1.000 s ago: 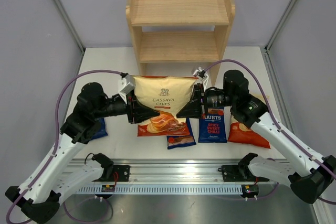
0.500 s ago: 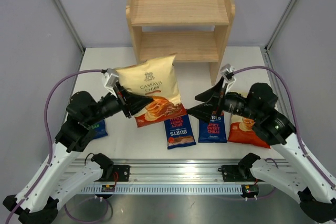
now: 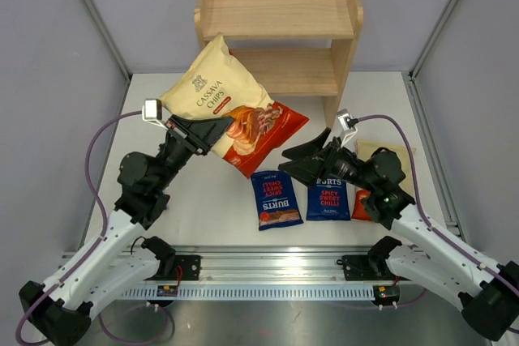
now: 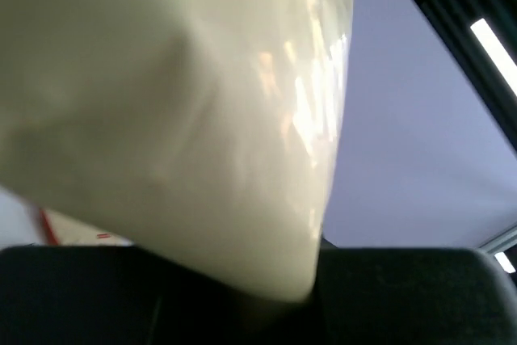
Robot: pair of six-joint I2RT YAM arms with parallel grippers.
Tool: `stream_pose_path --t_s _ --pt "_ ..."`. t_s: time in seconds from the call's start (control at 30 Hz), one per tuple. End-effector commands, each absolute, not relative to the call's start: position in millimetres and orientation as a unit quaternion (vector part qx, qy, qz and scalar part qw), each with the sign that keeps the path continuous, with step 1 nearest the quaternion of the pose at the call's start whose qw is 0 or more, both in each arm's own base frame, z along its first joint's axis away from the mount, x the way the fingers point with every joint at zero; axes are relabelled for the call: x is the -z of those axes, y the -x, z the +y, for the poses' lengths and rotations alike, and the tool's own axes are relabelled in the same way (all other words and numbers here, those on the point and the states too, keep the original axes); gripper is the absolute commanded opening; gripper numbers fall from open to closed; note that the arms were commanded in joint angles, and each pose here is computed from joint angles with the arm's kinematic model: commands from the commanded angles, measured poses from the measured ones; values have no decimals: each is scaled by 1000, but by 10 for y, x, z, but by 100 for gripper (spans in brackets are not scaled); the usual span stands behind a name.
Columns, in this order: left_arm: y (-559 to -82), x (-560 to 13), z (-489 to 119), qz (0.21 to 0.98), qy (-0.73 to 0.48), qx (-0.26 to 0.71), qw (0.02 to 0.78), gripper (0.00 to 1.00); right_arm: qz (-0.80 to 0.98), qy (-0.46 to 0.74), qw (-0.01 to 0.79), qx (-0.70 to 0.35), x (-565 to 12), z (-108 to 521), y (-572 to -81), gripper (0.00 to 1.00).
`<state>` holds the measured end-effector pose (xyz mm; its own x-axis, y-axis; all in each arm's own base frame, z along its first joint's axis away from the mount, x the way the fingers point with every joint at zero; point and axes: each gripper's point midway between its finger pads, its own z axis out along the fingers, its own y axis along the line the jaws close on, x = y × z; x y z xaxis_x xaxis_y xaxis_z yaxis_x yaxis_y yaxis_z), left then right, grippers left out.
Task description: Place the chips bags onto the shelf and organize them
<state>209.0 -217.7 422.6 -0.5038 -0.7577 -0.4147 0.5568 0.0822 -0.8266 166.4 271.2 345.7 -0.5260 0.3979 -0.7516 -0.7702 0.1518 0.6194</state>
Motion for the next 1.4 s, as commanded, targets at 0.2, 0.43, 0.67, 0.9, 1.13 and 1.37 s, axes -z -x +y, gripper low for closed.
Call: stream_pose_path --t_s 0.2,0.43,0.67,0.9,1.13,1.37 --pt "-1994 -4706 -2054 429 146 782 428 7 481 140 485 -717 -4138 2810 -1695 99" --pt "-2109 -4492 -2100 457 173 768 413 7 458 146 478 -735 -4274 2944 -1790 96" --pt "-2181 -4353 -2246 486 164 762 396 7 477 121 463 -737 -4223 3077 -1981 84" --pt "-2281 -4236 -2202 513 156 725 432 24 519 101 445 -723 -3979 3154 -2112 36" --pt "-2547 -4074 -1792 591 160 575 543 56 559 10 440 -703 -3698 3042 -2309 19" --pt "-2538 -3827 -1074 661 191 361 629 66 589 -105 456 -659 -3488 2827 -2625 16"
